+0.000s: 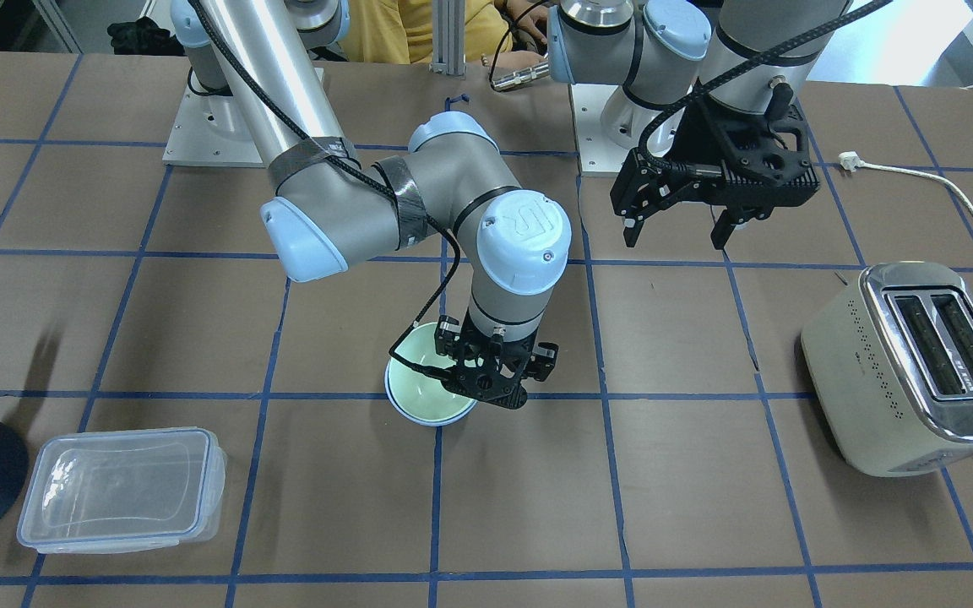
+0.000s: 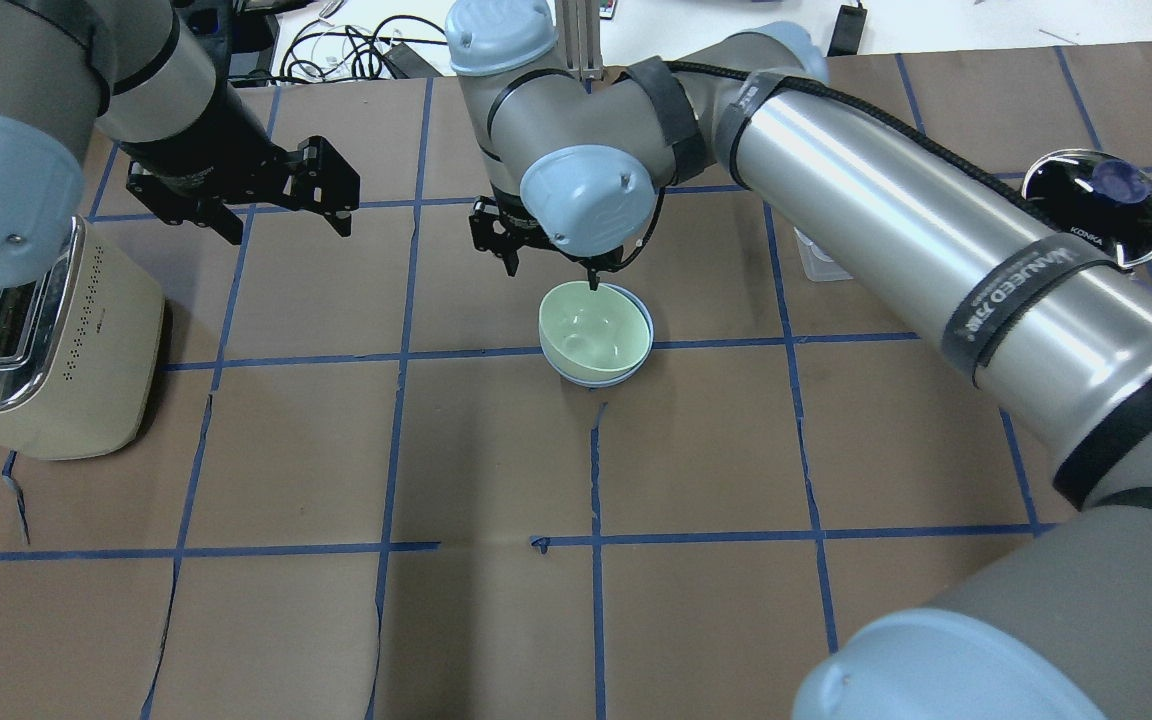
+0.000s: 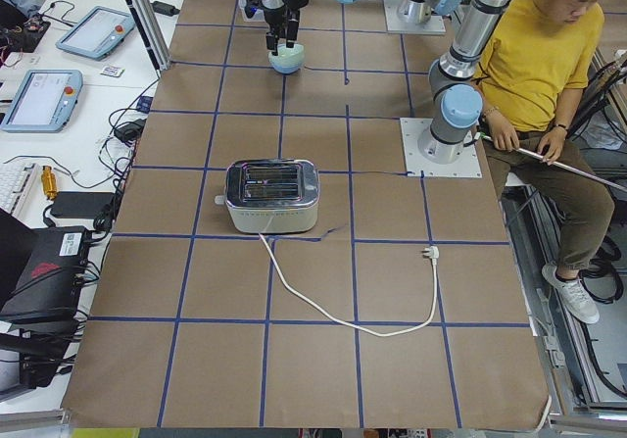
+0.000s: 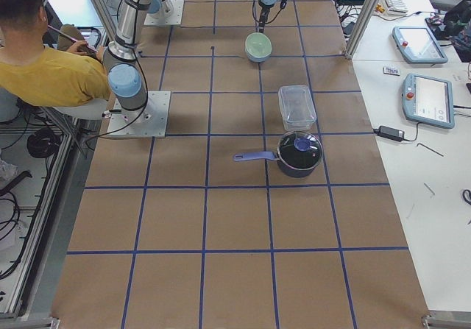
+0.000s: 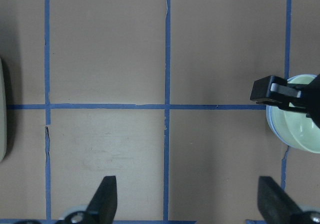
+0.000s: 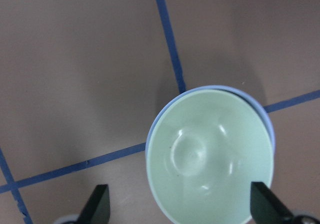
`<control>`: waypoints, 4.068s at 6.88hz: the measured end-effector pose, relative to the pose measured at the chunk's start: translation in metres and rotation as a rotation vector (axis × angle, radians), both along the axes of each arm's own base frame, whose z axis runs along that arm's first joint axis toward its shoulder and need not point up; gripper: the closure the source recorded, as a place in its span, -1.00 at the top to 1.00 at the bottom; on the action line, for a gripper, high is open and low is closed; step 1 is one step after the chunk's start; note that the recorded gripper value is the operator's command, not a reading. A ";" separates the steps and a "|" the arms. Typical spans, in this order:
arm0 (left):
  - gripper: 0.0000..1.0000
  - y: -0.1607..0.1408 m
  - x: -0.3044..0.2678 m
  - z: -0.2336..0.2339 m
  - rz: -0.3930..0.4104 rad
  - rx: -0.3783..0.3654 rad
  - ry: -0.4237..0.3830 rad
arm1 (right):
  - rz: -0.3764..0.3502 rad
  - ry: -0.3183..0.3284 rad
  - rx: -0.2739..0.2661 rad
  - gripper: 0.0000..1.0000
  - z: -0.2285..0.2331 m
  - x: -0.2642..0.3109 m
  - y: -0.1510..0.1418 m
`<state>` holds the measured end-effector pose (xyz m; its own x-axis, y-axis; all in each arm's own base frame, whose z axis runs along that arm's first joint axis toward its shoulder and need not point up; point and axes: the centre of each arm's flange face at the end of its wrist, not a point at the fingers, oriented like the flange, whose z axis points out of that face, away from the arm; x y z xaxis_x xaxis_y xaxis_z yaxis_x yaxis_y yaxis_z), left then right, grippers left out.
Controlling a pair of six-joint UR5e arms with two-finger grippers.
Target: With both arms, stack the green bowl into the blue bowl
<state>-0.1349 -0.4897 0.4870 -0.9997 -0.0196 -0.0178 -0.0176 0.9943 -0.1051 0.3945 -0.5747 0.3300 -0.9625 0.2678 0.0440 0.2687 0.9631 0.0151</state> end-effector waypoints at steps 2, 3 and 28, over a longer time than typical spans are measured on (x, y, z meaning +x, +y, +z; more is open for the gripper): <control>1.00 0.000 -0.001 0.000 -0.001 0.001 0.000 | 0.054 -0.019 -0.003 1.00 0.054 -0.067 -0.009; 1.00 0.000 -0.001 0.001 -0.001 -0.001 -0.001 | 0.103 -0.023 0.012 1.00 0.080 -0.093 -0.004; 1.00 -0.001 -0.002 0.000 -0.001 -0.001 0.000 | 0.323 -0.143 0.006 1.00 0.177 -0.270 0.122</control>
<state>-0.1372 -0.4903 0.4867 -0.9997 -0.0185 -0.0174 -0.0165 0.9943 -0.1057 0.1240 -0.4527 0.5075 -0.9940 -0.0510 -0.0970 -0.0548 0.9978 0.0367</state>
